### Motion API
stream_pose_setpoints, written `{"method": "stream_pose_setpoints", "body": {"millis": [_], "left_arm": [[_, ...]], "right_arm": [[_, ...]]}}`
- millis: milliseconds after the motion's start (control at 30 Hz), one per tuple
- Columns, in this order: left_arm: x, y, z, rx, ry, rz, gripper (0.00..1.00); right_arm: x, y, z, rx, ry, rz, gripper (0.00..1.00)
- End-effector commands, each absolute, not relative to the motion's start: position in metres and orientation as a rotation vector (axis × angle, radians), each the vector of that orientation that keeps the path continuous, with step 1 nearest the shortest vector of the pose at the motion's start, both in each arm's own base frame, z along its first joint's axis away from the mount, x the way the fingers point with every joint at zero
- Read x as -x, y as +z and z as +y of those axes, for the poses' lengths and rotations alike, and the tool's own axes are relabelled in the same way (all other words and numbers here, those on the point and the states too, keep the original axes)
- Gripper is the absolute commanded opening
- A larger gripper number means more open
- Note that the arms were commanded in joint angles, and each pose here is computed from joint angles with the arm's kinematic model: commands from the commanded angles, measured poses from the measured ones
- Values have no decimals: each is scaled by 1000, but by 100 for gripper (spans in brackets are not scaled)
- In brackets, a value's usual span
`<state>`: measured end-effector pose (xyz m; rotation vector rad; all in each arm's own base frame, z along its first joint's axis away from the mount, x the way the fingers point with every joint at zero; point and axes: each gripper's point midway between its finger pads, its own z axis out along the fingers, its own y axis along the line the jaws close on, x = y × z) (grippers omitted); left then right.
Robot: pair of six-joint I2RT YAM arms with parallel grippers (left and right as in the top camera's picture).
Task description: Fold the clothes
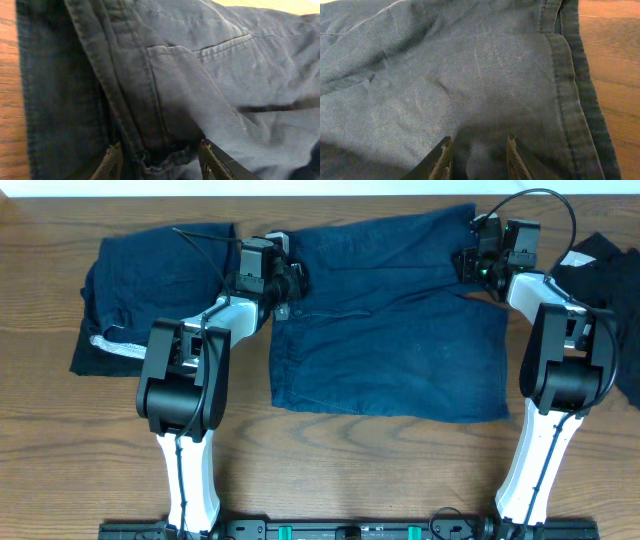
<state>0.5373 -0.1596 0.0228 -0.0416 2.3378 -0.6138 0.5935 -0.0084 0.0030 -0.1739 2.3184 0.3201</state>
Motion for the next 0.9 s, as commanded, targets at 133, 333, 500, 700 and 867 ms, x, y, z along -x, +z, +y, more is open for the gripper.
{"method": "stream_pose_setpoints", "body": {"millis": [133, 333, 500, 700, 867], "left_arm": [[-536, 17, -159, 64, -645, 2349, 34], [-537, 19, -155, 72, -641, 2345, 6], [-542, 31, -141, 97, -643, 2324, 6], [-543, 56, -134, 83, -719, 2283, 6], [-542, 56, -115, 140, -705, 2305, 6]], "right_arm": [[-576, -29, -10, 151, 305, 2411, 34], [-576, -29, -11, 151, 305, 2411, 30], [-576, -29, -11, 150, 305, 2413, 28], [-576, -29, -11, 150, 306, 2414, 28], [-575, -30, -10, 149, 307, 2418, 27]]}}
